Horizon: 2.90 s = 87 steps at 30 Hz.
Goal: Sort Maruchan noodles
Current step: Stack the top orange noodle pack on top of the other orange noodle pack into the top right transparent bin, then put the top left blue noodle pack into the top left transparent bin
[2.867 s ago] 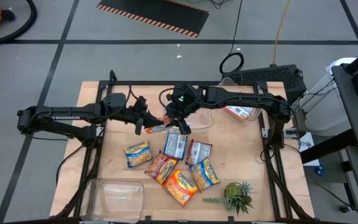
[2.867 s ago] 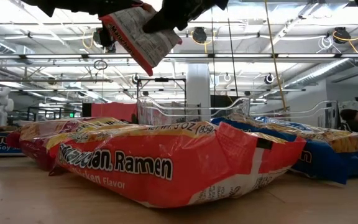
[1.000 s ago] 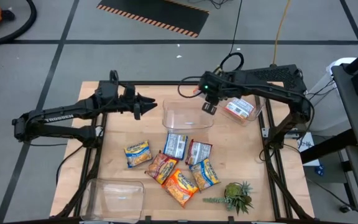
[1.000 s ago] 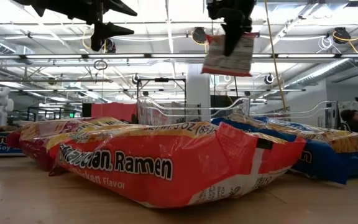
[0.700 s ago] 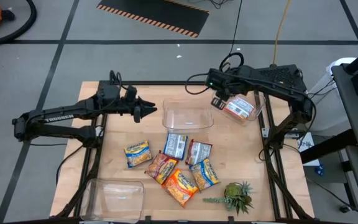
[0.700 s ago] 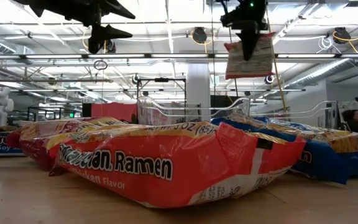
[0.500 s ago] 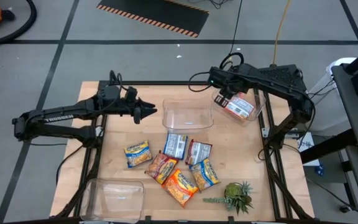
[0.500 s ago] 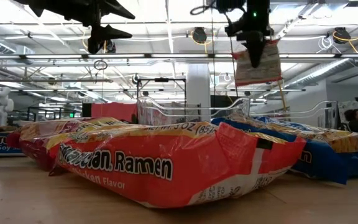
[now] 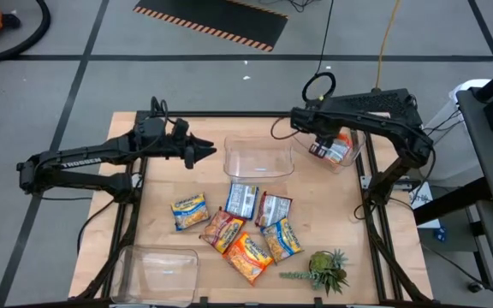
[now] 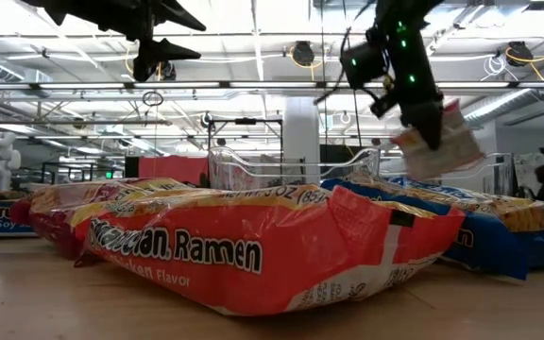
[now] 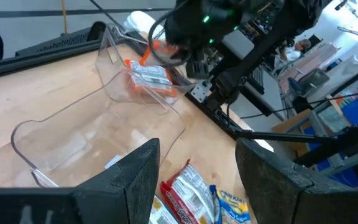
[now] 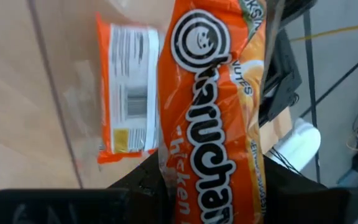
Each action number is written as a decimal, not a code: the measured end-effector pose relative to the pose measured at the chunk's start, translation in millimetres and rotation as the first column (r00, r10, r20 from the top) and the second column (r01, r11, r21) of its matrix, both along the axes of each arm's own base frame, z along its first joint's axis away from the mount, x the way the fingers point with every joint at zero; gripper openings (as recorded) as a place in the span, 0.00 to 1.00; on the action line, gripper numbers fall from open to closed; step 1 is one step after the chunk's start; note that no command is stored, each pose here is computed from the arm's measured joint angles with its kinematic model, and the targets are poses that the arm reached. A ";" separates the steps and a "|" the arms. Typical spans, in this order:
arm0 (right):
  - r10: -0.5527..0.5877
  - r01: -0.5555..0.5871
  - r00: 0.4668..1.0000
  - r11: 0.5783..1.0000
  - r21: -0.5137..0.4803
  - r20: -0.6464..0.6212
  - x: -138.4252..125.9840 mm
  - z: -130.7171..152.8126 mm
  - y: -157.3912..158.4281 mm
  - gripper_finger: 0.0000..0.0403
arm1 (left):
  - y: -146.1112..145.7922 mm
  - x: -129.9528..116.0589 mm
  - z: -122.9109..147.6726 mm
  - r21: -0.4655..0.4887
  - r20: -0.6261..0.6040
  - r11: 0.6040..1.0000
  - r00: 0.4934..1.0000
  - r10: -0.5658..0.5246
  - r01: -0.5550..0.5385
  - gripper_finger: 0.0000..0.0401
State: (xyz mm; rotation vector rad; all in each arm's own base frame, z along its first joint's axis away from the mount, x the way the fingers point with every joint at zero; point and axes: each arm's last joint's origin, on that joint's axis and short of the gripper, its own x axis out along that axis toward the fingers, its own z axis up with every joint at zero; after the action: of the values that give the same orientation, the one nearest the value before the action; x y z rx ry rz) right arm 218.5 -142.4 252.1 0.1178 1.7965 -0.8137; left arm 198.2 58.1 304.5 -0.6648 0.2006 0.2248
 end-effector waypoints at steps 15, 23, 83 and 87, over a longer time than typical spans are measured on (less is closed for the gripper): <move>0.021 -0.022 1.000 0.992 -0.127 -0.008 -12.0 -23.6 -19.9 0.30 | 0.2 0.0 0.2 -0.023 0.004 1.000 1.000 0.015 -0.014 0.54; 0.011 -0.006 0.999 0.988 -0.157 0.034 -13.4 -19.8 -23.7 0.30 | 4.7 -1.4 0.1 0.009 -0.001 1.000 1.000 0.029 -0.029 0.54; -0.194 0.134 0.605 0.981 0.141 0.773 -39.0 58.3 59.2 0.61 | -30.5 -24.7 -46.3 -0.470 -0.456 0.881 0.841 -0.292 0.051 0.54; -0.123 0.070 0.565 0.992 0.101 0.816 -30.5 61.5 61.4 0.61 | -40.2 -34.4 -54.1 -0.558 -0.549 0.829 0.761 -0.346 -0.026 0.54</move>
State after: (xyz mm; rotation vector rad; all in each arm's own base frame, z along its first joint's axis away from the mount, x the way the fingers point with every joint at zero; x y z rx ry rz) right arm 188.1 -81.0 313.6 0.5547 0.9025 -0.6169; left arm 163.8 17.8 250.4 -1.1164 1.0148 0.2126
